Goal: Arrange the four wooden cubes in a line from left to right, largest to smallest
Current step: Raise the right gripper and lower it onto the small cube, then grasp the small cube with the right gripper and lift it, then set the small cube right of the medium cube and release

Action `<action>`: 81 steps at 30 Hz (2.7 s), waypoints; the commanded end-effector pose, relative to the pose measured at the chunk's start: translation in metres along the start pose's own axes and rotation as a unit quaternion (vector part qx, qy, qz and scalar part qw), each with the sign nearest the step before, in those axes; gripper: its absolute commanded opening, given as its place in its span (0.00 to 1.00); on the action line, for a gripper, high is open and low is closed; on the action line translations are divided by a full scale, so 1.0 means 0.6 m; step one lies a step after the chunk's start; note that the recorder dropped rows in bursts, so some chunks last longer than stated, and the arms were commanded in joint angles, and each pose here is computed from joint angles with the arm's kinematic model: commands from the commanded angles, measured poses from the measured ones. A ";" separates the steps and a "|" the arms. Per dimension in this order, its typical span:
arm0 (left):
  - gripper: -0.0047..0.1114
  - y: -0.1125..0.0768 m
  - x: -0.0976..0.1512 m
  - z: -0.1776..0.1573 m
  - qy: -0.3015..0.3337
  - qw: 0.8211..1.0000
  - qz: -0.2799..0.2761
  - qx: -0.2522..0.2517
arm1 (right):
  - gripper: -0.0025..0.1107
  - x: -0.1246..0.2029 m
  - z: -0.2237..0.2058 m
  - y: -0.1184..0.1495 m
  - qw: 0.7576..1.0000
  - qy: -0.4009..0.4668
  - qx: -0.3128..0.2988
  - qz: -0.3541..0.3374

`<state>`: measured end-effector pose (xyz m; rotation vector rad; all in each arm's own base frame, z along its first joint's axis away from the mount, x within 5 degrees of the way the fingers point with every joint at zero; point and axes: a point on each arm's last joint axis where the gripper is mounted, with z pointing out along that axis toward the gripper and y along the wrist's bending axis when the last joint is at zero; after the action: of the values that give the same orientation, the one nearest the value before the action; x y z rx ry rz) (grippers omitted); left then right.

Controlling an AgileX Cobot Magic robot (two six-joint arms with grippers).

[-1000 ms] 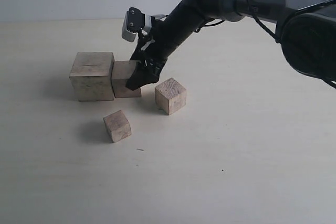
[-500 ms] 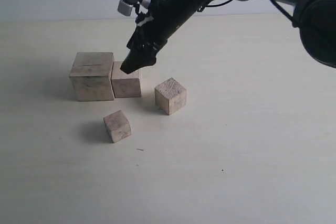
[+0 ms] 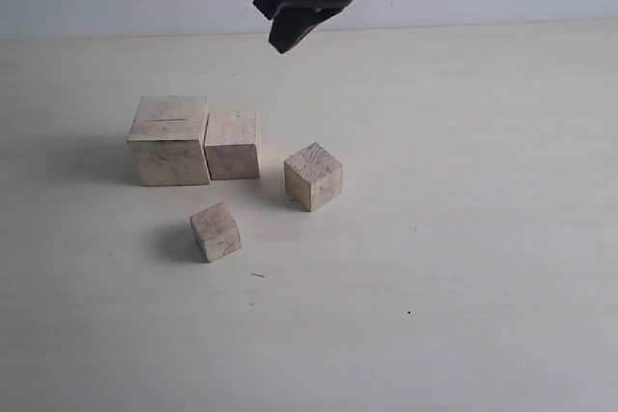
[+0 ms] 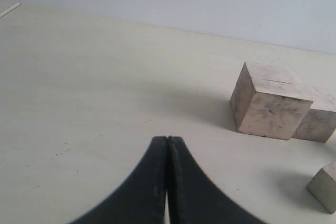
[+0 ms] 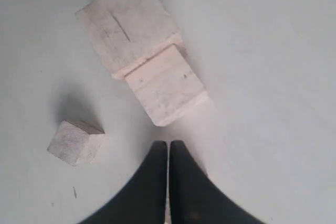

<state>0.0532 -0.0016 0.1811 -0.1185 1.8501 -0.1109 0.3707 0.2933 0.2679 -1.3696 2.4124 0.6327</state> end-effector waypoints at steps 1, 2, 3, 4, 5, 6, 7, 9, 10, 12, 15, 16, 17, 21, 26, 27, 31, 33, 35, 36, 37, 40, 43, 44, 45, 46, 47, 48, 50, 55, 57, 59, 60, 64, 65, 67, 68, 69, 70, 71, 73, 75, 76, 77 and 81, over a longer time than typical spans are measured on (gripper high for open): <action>0.04 0.000 0.001 0.000 -0.004 1.000 -0.001 0.001 | 0.02 0.028 -0.008 -0.002 0.993 0.057 0.076 0.067; 0.04 0.000 0.001 0.000 -0.004 1.000 -0.001 0.001 | 0.02 0.037 -0.006 0.002 0.991 0.071 0.088 0.070; 0.04 0.000 0.001 0.000 -0.004 1.000 -0.001 0.001 | 0.02 0.048 -0.005 0.007 0.988 0.087 0.101 0.080; 0.04 0.000 0.001 0.000 -0.004 1.000 -0.001 0.001 | 0.02 0.061 -0.004 0.013 0.983 0.101 0.112 0.104; 0.04 0.000 0.001 0.000 -0.004 1.000 -0.001 0.001 | 0.02 0.069 -0.001 0.021 0.981 0.105 0.115 0.117; 0.04 0.000 0.001 0.000 -0.004 1.000 -0.001 0.001 | 0.02 0.074 0.003 0.027 0.982 0.095 0.118 0.116; 0.04 0.000 0.001 0.000 -0.004 1.000 -0.001 0.001 | 0.02 0.080 0.009 0.036 0.983 0.087 0.119 0.111; 0.04 0.000 0.001 0.000 -0.004 1.000 -0.001 0.001 | 0.02 0.093 0.029 0.049 0.984 0.077 0.121 0.102; 0.04 0.000 0.001 0.000 -0.004 1.000 -0.001 0.001 | 0.02 0.097 0.041 0.055 0.986 0.068 0.121 0.097; 0.04 0.000 0.001 0.000 -0.004 1.000 -0.001 0.001 | 0.02 0.104 0.062 0.065 0.987 0.055 0.118 0.093; 0.04 0.000 0.001 0.000 -0.004 1.000 -0.001 0.001 | 0.08 0.114 0.092 0.070 0.987 0.057 0.106 0.103; 0.04 0.000 0.001 0.000 -0.004 1.000 -0.001 0.001 | 0.12 0.118 0.100 0.068 0.987 0.063 0.104 0.104; 0.04 0.000 0.001 0.000 -0.004 1.000 -0.001 0.001 | 0.17 0.122 0.107 0.066 0.987 0.072 0.104 0.102; 0.04 0.000 0.001 0.000 -0.004 1.000 -0.001 0.001 | 0.50 0.127 0.122 0.061 0.986 0.084 0.104 0.102; 0.04 0.000 0.001 0.000 -0.004 1.000 -0.001 0.001 | 0.84 0.130 0.140 0.052 0.985 0.084 0.111 0.098; 0.04 0.000 0.001 0.000 -0.004 1.000 -0.001 0.001 | 0.84 0.131 0.143 0.051 0.985 0.083 0.112 0.097; 0.04 0.000 0.001 0.000 -0.004 1.000 -0.001 0.001 | 0.83 0.139 0.165 0.042 0.984 0.097 0.116 0.094; 0.04 0.000 0.001 0.000 -0.004 1.000 -0.001 0.001 | 0.83 0.143 0.171 0.038 0.983 0.103 0.123 0.087; 0.04 0.000 0.001 0.000 -0.004 1.000 -0.001 0.001 | 0.83 0.145 0.174 0.032 0.982 0.109 0.135 0.072; 0.04 0.000 0.001 0.000 -0.004 1.000 -0.001 0.001 | 0.83 0.146 0.174 0.030 0.981 0.113 0.141 0.065; 0.04 0.000 0.001 0.000 -0.004 1.000 -0.001 0.001 | 0.81 0.147 0.174 0.028 0.981 0.115 0.146 0.059; 0.04 0.000 0.001 0.000 -0.004 1.000 -0.001 0.001 | 0.68 0.147 0.174 0.029 0.981 0.114 0.143 0.062; 0.04 0.000 0.001 0.000 -0.004 1.000 -0.001 0.001 | 0.47 0.146 0.175 0.031 0.982 0.112 0.138 0.069; 0.04 0.000 0.001 0.000 -0.004 1.000 -0.001 0.001 | 0.41 0.146 0.175 0.031 0.982 0.111 0.137 0.069; 0.04 0.000 0.001 0.000 -0.004 1.000 -0.001 0.001 | 0.34 0.146 0.175 0.031 0.982 0.111 0.136 0.070; 0.04 0.000 0.001 0.000 -0.004 1.000 -0.001 0.001 | 0.27 0.146 0.175 0.032 0.982 0.112 0.136 0.070; 0.04 0.000 0.001 0.000 -0.004 1.000 -0.001 0.001 | 0.21 0.146 0.175 0.032 0.982 0.113 0.136 0.071; 0.04 0.000 0.001 0.000 -0.004 1.000 -0.001 0.001 | 0.13 0.147 0.175 0.032 0.982 0.114 0.136 0.070; 0.04 0.000 0.001 0.000 -0.004 1.000 -0.001 0.001 | 0.02 0.147 0.175 0.032 0.983 0.116 0.134 0.052; 0.04 0.000 0.001 0.000 -0.004 1.000 -0.001 0.001 | 0.02 0.134 0.154 0.023 0.982 0.140 0.119 -0.036; 0.04 0.000 0.001 0.000 -0.004 1.000 -0.001 0.001 | 0.02 0.125 0.136 0.012 0.978 0.154 0.107 -0.093; 0.04 0.000 0.001 0.000 -0.004 1.000 -0.001 0.001 | 0.02 0.110 0.115 -0.006 0.978 0.138 0.116 -0.107; 0.04 0.000 0.001 0.000 -0.004 1.000 -0.001 0.001 | 0.02 0.104 0.106 -0.015 0.978 0.127 0.123 -0.109; 0.04 0.000 0.001 0.000 -0.004 1.000 -0.001 0.001 | 0.02 0.089 0.069 -0.054 0.976 0.094 0.126 -0.148; 0.04 0.000 0.001 0.000 -0.004 1.000 -0.001 0.001 | 0.02 0.089 0.064 -0.061 0.976 0.086 0.116 -0.164; 0.04 0.000 0.001 0.000 -0.004 1.000 -0.001 0.001 | 0.02 0.090 0.062 -0.069 0.973 0.070 0.093 -0.200; 0.04 0.000 0.001 0.000 -0.004 1.000 -0.001 0.001 | 0.02 0.090 0.069 -0.067 0.968 0.071 0.079 -0.227; 0.04 0.000 0.001 0.000 -0.004 1.000 -0.001 0.001 | 0.02 0.092 0.073 -0.067 0.964 0.073 0.071 -0.247; 0.04 0.000 0.001 0.000 -0.004 1.000 -0.001 0.001 | 0.02 0.095 0.082 -0.070 0.959 0.080 0.066 -0.264; 0.04 0.000 0.001 0.000 -0.004 1.000 -0.001 0.001 | 0.02 0.097 0.091 -0.071 0.957 0.082 0.060 -0.272; 0.04 0.000 0.001 0.000 -0.004 1.000 -0.001 0.001 | 0.02 0.100 0.114 -0.071 0.957 0.087 0.052 -0.273; 0.04 0.000 0.001 0.000 -0.004 1.000 -0.001 0.001 | 0.02 0.104 0.133 -0.069 0.954 0.095 0.043 -0.281; 0.04 0.000 0.001 0.000 -0.004 1.000 -0.001 0.001 | 0.02 0.105 0.143 -0.067 0.951 0.098 0.037 -0.290; 0.04 0.000 0.001 0.000 -0.004 1.000 -0.001 0.001 | 0.02 0.106 0.152 -0.066 0.949 0.101 0.033 -0.298; 0.04 0.000 0.001 0.000 -0.004 1.000 -0.001 0.001 | 0.02 0.094 0.170 -0.058 0.948 0.091 0.023 -0.304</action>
<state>0.0532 -0.0016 0.1811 -0.1185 1.8501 -0.1109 0.3746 0.2791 0.1423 -2.0985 1.9742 0.2728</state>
